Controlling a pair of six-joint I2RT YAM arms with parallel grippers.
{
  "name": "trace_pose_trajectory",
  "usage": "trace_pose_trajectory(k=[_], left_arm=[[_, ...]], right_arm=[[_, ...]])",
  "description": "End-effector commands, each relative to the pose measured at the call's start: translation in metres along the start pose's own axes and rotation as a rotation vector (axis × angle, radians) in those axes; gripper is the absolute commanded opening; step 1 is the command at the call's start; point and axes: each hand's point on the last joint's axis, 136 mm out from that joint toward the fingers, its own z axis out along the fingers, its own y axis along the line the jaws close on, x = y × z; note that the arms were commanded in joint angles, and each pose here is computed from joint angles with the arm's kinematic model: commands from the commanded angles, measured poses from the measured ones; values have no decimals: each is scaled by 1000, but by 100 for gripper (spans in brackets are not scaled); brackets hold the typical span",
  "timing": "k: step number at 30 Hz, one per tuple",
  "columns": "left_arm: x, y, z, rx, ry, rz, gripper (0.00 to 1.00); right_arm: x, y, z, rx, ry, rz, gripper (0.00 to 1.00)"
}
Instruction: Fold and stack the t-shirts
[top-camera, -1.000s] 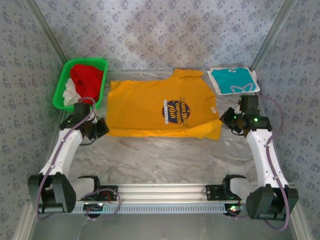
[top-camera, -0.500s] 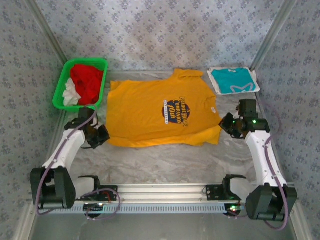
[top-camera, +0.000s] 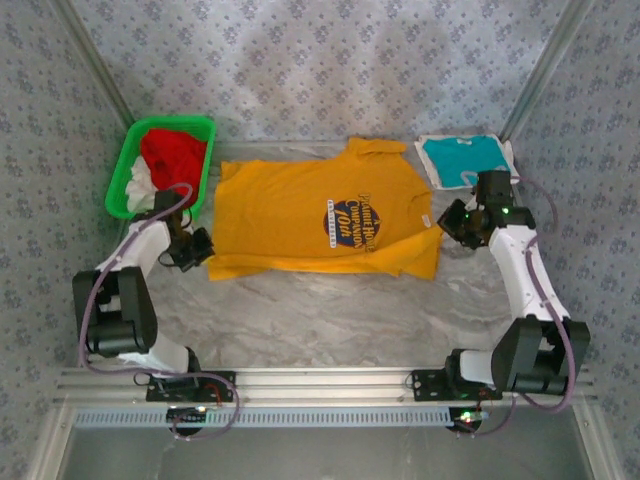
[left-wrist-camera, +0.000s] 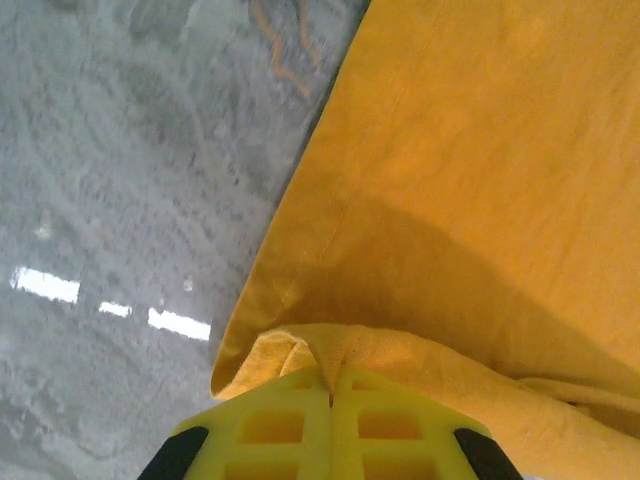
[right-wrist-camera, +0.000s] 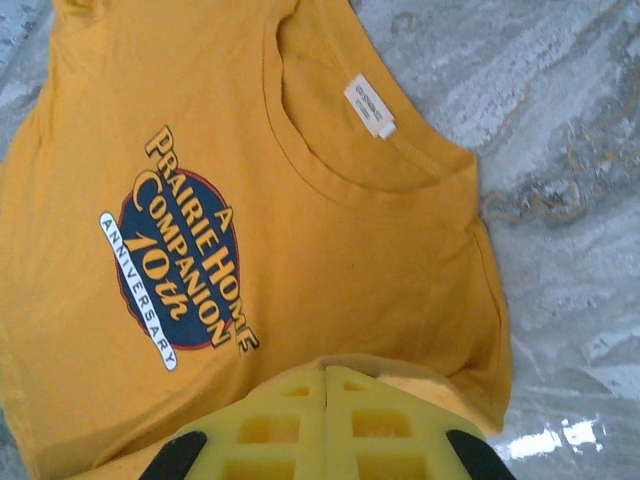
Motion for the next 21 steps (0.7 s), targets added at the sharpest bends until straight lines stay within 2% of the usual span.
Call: trace_pose_trajectory(k=[1, 5, 14, 21], left_arm=[[-10, -2, 0, -12, 8, 47, 0], [-16, -3, 2, -34, 36, 84, 0], [-32, -22, -10, -52, 48, 170, 0], [-45, -33, -1, -63, 60, 193, 0]], right_arm=[[-17, 9, -2, -18, -27, -21, 0], [-17, 6, 9, -4, 2, -11, 0], [-34, 19, 8, -28, -13, -16, 0], [-44, 23, 19, -32, -14, -13, 0]])
